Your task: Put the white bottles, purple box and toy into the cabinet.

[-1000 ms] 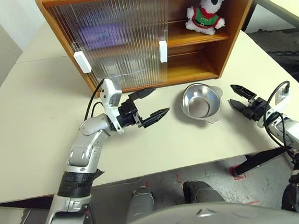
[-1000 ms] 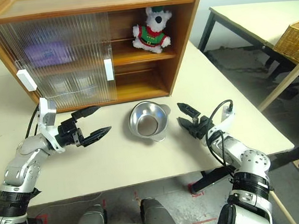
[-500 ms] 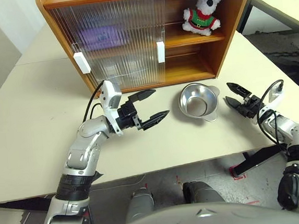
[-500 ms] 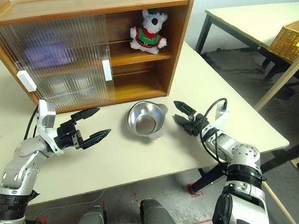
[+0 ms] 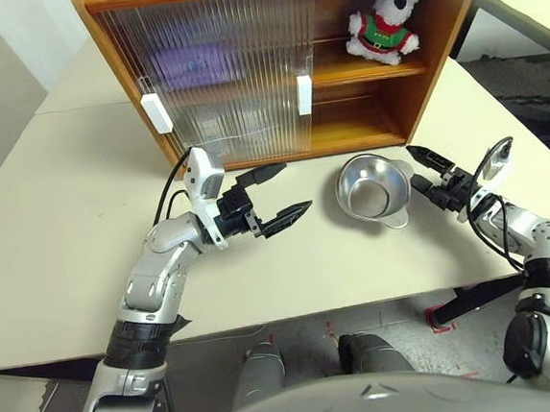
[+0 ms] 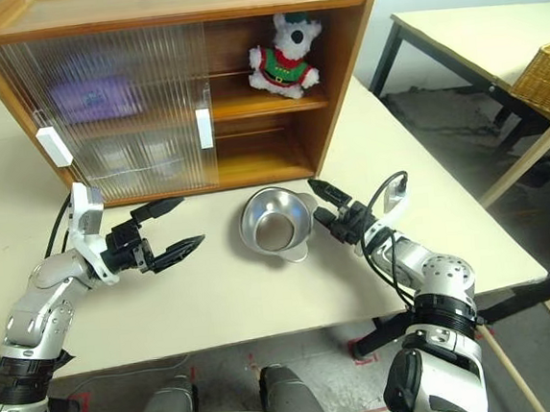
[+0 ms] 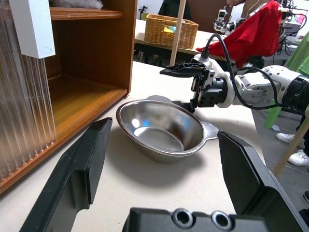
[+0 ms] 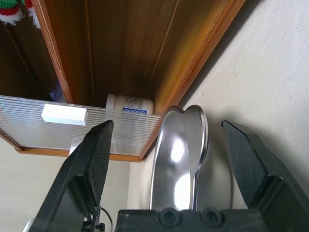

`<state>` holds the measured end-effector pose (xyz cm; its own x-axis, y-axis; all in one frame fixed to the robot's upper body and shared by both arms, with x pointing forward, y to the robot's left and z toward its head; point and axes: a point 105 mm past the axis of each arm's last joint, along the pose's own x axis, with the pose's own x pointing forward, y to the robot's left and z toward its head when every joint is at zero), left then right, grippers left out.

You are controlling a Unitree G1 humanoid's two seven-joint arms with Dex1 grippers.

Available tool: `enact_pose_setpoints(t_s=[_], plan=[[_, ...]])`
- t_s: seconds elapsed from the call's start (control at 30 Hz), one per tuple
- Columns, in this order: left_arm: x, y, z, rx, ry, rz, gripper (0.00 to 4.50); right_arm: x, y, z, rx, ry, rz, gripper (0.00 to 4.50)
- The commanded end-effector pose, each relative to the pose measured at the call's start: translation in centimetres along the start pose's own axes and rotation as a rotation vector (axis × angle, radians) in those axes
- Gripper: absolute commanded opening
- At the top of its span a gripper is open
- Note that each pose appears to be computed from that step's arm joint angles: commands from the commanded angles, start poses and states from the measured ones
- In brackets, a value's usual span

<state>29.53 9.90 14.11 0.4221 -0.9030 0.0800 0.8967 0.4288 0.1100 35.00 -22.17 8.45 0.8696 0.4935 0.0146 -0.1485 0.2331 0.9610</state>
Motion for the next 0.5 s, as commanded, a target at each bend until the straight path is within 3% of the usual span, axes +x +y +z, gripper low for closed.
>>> enact_pose_setpoints(t_s=[0.03, 0.2, 0.3, 0.5], plan=[[-0.09, -0.12, -0.04, 0.003, 0.009, -0.003, 4.5, -0.11, -0.34, -0.34, -0.002, 0.015, -0.013, 4.48], [-0.06, -0.15, 0.06, 0.005, 0.01, -0.004, 4.5, -0.39, -0.61, -0.23, 0.007, 0.007, -0.014, 4.48], [0.01, -0.15, 0.1, 0.005, 0.01, -0.006, 4.5, -0.57, -0.81, -0.22, 0.015, 0.003, -0.015, 3.77], [0.01, -0.03, 0.24, 0.009, 0.01, -0.006, 4.5, -0.7, -0.94, -0.24, 0.02, 0.0, -0.014, 1.46]])
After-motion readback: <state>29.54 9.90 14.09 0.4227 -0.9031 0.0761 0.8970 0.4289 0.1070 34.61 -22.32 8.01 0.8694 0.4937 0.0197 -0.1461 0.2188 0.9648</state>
